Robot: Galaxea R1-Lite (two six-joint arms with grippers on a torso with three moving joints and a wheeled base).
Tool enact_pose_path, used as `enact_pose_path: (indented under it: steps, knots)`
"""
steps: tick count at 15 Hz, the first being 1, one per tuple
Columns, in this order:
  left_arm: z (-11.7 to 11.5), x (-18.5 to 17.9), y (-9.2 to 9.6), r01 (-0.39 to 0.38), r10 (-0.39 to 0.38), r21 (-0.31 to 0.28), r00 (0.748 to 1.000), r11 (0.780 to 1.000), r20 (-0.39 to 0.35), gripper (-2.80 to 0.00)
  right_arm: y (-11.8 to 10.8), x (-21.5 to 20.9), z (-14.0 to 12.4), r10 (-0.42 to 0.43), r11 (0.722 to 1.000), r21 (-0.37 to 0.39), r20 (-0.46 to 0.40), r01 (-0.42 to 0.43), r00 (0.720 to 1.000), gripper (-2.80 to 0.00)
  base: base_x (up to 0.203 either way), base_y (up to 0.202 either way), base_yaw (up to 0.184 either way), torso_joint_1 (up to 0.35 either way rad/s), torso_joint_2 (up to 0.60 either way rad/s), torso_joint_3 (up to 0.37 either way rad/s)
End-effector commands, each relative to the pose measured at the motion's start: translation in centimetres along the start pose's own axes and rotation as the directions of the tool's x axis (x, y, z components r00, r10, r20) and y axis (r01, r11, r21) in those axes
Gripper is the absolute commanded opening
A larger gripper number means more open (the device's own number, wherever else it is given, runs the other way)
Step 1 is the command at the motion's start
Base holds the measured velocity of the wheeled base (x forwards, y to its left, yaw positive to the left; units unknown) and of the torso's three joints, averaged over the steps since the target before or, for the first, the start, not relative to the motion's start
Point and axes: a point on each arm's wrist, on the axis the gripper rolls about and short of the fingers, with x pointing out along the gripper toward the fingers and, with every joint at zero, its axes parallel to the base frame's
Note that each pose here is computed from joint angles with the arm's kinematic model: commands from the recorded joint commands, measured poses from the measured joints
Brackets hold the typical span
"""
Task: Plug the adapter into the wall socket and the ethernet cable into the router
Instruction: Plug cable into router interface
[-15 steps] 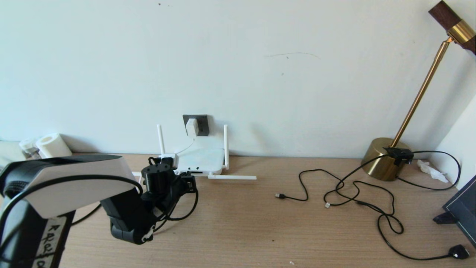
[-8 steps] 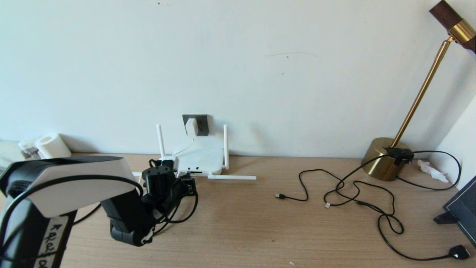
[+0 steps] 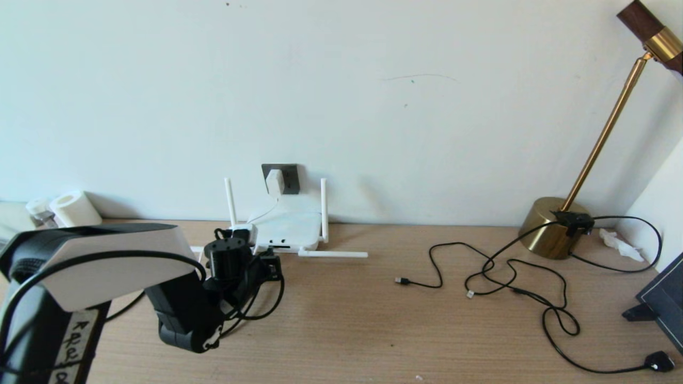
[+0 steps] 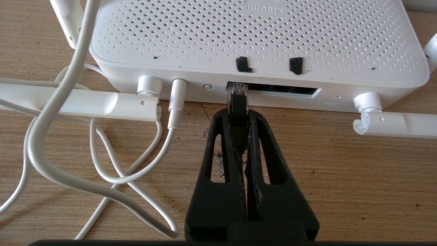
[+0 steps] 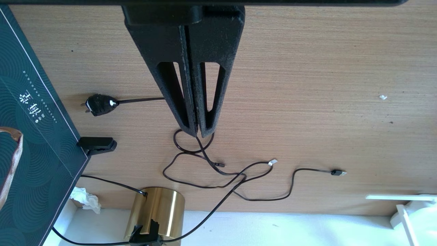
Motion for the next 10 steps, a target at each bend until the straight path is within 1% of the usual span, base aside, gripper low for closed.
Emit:
enact_pose_path:
  steps: [1, 10]
  knots:
    - [0.31, -0.08, -0.09, 0.002, -0.002, -0.003, 1.000, 1.000, 0.015, -2.80, 0.00, 0.01, 0.01, 0.000, 1.000, 0.000, -0.001, 0.000, 1.000, -2.80, 0.000, 0.000, 0.000, 0.000, 0.00, 0.000]
    - [0.37, -0.25, -0.65, 0.011, -0.011, 0.000, 1.000, 1.000, 0.018, -2.80, 0.00, 0.01, 0.01, 0.000, 1.000, 0.001, -0.001, 0.000, 1.000, -2.80, 0.000, 0.000, 0.000, 0.000, 0.00, 0.000]
